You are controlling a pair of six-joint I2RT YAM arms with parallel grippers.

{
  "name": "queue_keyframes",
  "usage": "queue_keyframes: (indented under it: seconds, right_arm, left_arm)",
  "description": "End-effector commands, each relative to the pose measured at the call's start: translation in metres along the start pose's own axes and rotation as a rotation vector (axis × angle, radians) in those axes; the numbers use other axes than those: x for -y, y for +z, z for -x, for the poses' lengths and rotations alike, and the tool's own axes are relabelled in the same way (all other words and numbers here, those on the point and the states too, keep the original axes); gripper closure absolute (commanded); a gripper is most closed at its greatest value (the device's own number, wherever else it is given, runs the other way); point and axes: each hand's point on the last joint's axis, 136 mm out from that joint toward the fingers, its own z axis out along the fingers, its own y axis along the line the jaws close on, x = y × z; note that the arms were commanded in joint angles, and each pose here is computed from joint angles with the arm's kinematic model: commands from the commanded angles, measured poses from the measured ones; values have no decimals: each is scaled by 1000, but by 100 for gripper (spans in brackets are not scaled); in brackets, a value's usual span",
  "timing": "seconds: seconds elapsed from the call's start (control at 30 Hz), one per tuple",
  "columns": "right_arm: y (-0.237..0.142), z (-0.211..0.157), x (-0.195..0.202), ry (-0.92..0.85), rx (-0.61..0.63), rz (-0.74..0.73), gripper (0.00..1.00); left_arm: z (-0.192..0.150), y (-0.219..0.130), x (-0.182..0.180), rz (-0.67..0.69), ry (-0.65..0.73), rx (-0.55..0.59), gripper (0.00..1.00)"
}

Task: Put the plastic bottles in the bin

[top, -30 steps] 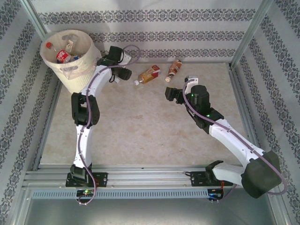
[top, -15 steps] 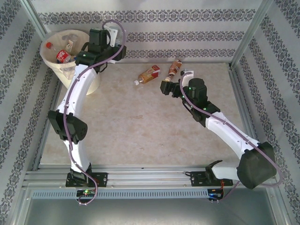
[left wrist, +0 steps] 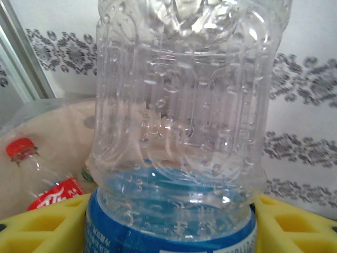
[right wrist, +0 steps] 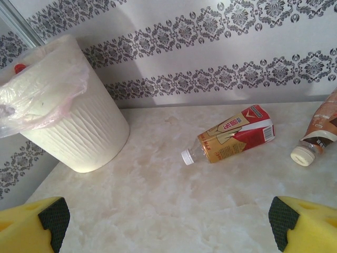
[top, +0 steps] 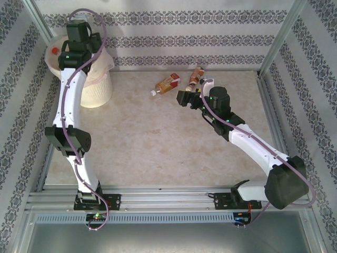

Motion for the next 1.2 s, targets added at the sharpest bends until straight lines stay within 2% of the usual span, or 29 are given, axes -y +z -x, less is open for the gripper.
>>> queue_keyframes:
  seconds: [0.0, 0.17, 0.33, 0.43, 0.67, 0.87, 1.03, 1.17]
  right_arm:
    - [-3, 16, -9, 21, 43, 18, 2]
    - [-7, 11, -5, 15, 39, -2, 2]
    - [-9, 8, -1, 16, 32, -25, 2]
    - [-10, 10, 0, 21, 34, -30, 2]
    - [-3, 9, 6, 24, 26, -56, 2]
    - [16, 8, 24, 76, 18, -112, 2]
    - [42, 6, 52, 135, -22, -174, 2]
    - [71, 4, 71, 207, -68, -168, 2]
  left_arm:
    - [7, 19, -3, -16, -2, 32, 43]
    - [-3, 47, -30, 44, -21, -8, 38]
    - [-24, 72, -29, 19, -50, -64, 17]
    - [-27, 64, -14, -70, -95, -104, 0]
    - [2, 19, 16, -273, -193, -72, 0]
    - [-1, -1, 43, -434, -273, -120, 0]
    - [-10, -26, 86, -621, -334, -157, 0]
    - [-28, -46, 115, -671, -328, -159, 0]
